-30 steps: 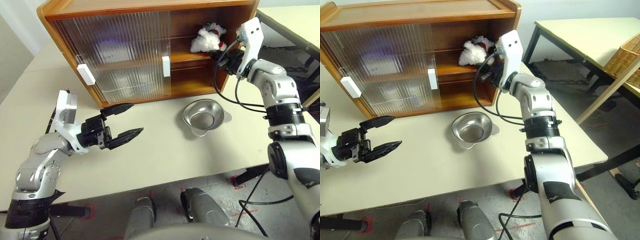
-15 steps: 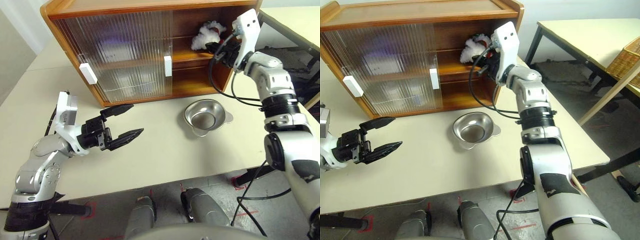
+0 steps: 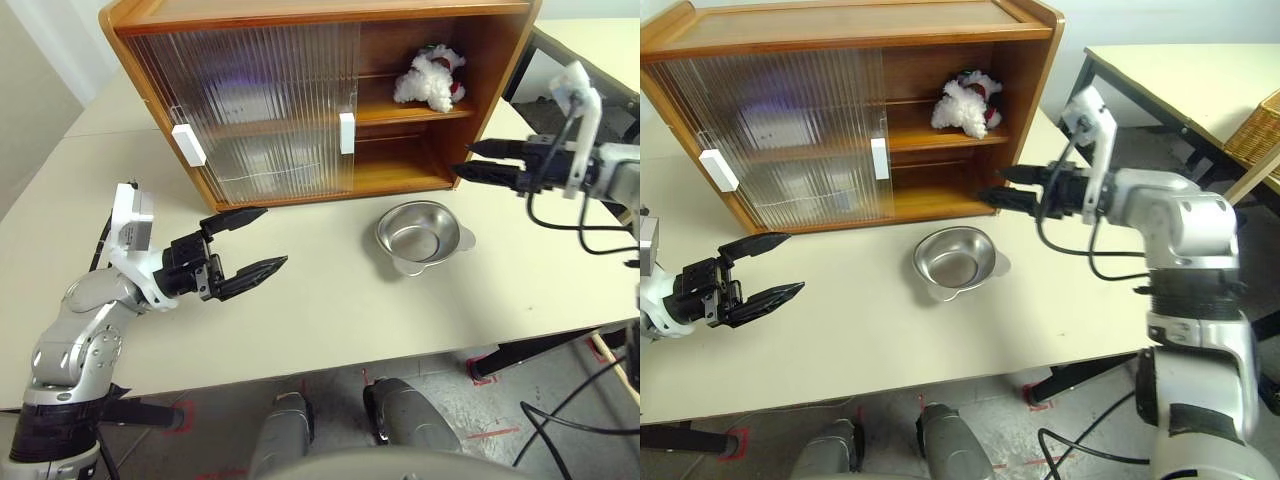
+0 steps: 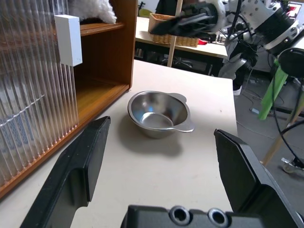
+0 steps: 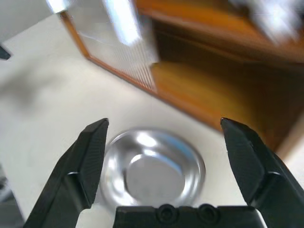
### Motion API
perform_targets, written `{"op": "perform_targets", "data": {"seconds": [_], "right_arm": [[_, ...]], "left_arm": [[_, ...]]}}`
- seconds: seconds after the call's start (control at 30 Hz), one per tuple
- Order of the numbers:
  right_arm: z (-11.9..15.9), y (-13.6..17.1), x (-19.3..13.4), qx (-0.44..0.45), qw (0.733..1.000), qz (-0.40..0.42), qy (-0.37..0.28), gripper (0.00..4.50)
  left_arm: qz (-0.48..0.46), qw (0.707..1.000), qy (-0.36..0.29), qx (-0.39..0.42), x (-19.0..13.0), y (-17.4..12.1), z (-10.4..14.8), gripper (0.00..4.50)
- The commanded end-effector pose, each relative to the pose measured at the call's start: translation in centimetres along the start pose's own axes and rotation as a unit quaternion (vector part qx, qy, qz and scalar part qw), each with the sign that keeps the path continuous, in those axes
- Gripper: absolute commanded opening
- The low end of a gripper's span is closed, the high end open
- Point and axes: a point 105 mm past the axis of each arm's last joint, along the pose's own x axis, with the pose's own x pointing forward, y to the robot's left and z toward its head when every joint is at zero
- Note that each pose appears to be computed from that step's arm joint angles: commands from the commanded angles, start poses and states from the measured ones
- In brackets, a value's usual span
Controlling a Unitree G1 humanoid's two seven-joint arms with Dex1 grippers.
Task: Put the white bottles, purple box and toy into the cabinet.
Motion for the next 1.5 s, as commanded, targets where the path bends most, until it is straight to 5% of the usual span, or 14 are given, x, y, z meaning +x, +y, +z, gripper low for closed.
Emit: {"op": "perform_targets", "data": {"seconds": [0.03,0.2,0.43,1.3,1.5], "right_arm": [[-2.2,-2.1,-2.5,0.098,0.992,-0.075,0.028,4.47],[-7.3,-1.5,-3.9,0.279,0.951,-0.087,0.099,4.47],[-9.8,-1.9,-3.8,0.352,0.925,-0.115,0.091,4.47],[-12.5,0.2,0.0,0.363,0.924,-0.063,0.100,4.47],[-12.0,0.1,0.4,0.359,0.928,-0.056,0.079,2.81]], "left_arm": [[-0.005,1.000,0.010,0.002,-0.2,-0.2,-0.4,4.50],[-0.010,1.000,0.014,0.007,-0.3,-0.3,-0.5,4.50],[-0.023,1.000,0.002,0.012,-0.1,-0.6,-0.2,4.50],[-0.014,0.999,0.013,0.032,-0.4,0.1,0.0,4.50],[-0.013,0.999,0.012,0.033,-0.4,0.1,0.1,4.50]]}}
